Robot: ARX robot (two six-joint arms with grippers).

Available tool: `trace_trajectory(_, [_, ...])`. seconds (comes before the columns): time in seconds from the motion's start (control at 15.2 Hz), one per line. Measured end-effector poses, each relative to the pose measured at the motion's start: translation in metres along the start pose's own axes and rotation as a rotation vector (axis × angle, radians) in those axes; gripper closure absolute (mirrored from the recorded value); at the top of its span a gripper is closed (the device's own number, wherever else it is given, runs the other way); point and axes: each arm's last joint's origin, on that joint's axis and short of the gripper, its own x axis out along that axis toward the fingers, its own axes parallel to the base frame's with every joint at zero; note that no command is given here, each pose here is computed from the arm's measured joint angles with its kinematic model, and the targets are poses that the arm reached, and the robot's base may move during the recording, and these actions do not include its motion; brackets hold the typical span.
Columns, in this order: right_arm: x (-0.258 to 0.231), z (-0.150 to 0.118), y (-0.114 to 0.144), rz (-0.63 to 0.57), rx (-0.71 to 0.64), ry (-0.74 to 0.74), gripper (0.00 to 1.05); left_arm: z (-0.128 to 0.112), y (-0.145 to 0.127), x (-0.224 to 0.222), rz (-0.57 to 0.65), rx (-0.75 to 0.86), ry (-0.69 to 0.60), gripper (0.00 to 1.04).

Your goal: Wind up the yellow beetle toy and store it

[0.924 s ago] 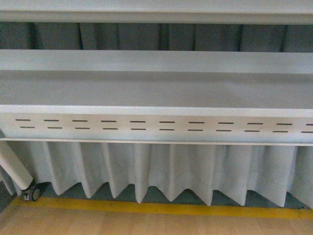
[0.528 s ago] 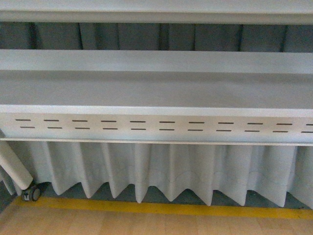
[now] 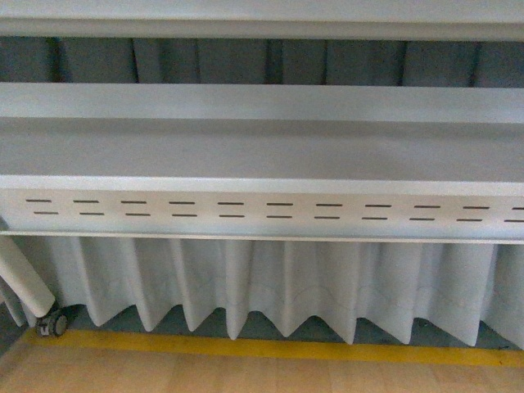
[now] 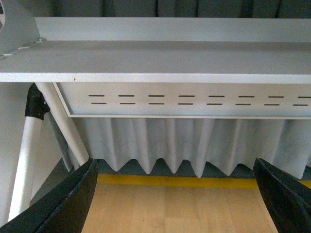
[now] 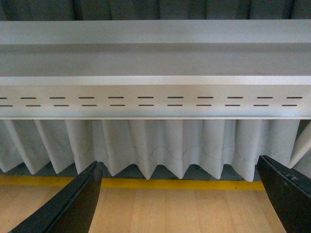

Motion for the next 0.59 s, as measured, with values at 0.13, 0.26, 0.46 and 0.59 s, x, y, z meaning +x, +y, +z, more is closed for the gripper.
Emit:
trace_trajectory(0.13, [0.0000,0.0000,0.0000,0.000,0.000,0.000,0.07,0.0000,0.0000,0.0000,0.000,0.000,0.000,0.07])
trace_trajectory(0.26, [0.0000,0.0000,0.0000,0.000,0.000,0.000,0.07,0.0000,0.0000,0.0000,0.000,0.000,0.000,0.07])
trace_trajectory(0.46, [0.0000,0.0000,0.0000,0.000,0.000,0.000,0.07,0.0000,0.0000,0.0000,0.000,0.000,0.000,0.07])
trace_trajectory(0.59, [0.0000,0.0000,0.0000,0.000,0.000,0.000,0.07,0.0000,0.0000,0.0000,0.000,0.000,0.000,0.07])
